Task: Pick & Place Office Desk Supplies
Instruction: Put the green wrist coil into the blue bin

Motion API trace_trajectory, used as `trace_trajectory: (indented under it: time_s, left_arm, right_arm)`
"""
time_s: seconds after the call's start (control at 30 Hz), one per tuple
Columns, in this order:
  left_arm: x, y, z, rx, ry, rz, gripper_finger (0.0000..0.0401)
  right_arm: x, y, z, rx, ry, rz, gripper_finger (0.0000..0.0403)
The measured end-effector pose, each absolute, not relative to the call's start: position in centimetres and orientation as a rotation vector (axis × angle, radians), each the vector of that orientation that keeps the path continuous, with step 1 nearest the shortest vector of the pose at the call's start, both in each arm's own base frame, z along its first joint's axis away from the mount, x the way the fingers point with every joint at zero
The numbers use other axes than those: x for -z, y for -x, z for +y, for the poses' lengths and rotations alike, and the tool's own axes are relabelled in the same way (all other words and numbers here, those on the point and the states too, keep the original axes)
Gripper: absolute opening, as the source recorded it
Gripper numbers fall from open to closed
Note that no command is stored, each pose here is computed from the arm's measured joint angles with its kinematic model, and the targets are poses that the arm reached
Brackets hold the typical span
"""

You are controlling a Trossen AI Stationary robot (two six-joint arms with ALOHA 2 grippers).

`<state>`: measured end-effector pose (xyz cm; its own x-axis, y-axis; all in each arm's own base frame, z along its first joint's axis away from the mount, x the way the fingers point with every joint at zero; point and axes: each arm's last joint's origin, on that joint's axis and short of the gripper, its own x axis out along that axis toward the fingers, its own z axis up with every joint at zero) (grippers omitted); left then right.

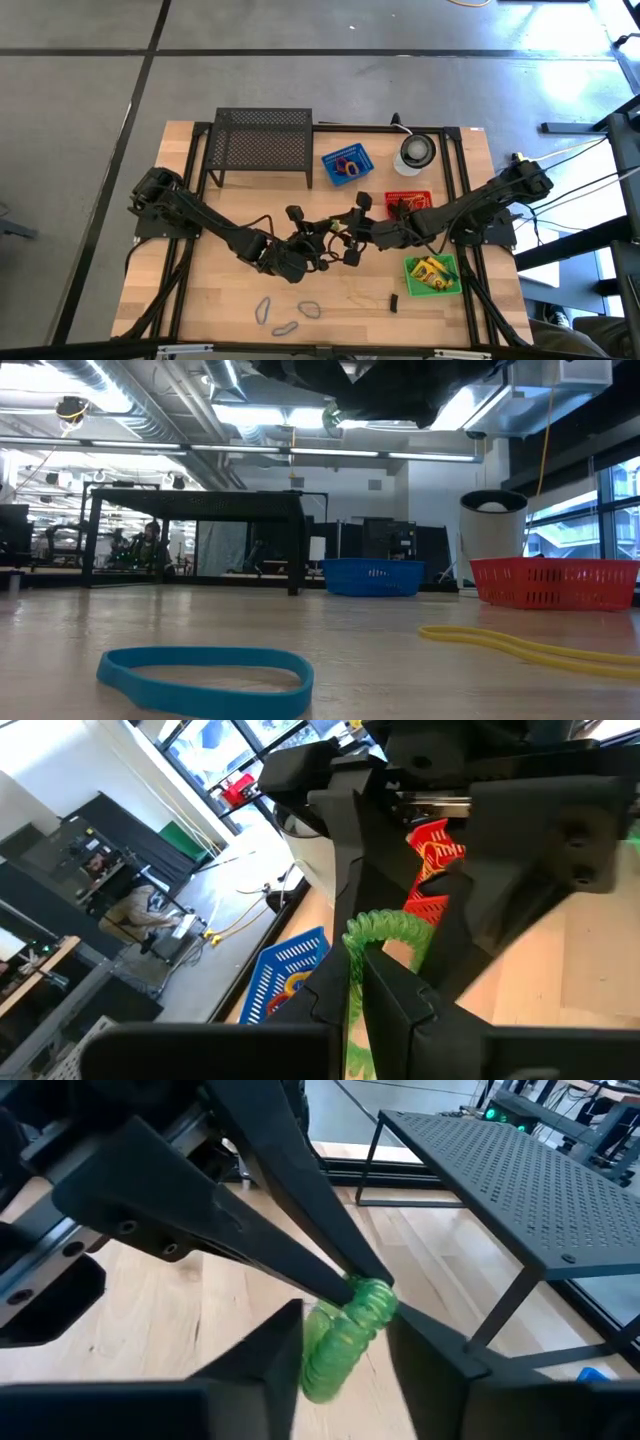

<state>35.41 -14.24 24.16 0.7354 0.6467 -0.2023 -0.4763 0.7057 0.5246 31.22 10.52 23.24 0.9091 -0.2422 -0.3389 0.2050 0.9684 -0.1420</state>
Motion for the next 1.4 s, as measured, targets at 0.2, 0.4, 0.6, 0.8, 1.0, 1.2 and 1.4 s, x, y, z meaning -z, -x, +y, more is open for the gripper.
trace_trajectory:
  time_s: [0.2,0.4,0.6,0.8,1.0,1.2,1.4]
  left_arm:
    - [-24.1,-35.4,-14.3,-0.628,-0.461,0.392,0.0015]
    - [-24.2,-35.4,-14.3,-0.640,-0.396,0.369,0.0022]
    - [-24.2,-35.4,-14.1,-0.675,-0.316,0.337,0.0064]
    - [-24.1,-35.4,-14.1,-0.684,-0.275,0.327,0.0132]
    - [-24.1,-35.4,-14.1,-0.685,-0.261,0.323,0.0165]
    - [-24.1,-35.4,-14.1,-0.688,-0.242,0.316,0.0162]
    - [-24.0,-35.3,-14.2,-0.681,-0.249,0.325,0.0164]
  right_arm:
    - [-23.2,-31.2,10.5,0.234,0.109,0.370,0.0036]
    - [-22.9,-31.1,10.3,0.245,0.092,0.397,0.0025]
    - [-22.8,-31.0,8.5,0.311,0.062,0.451,0.0008]
    - [-23.2,-30.4,5.2,0.408,0.046,0.528,0.0012]
    - [-23.1,-30.6,1.1,0.535,-0.006,0.563,0.0012]
    - [-21.0,-31.2,-3.4,0.651,-0.118,0.623,0.0011]
    - [-17.8,-32.1,-6.9,0.802,-0.232,0.642,0.0011]
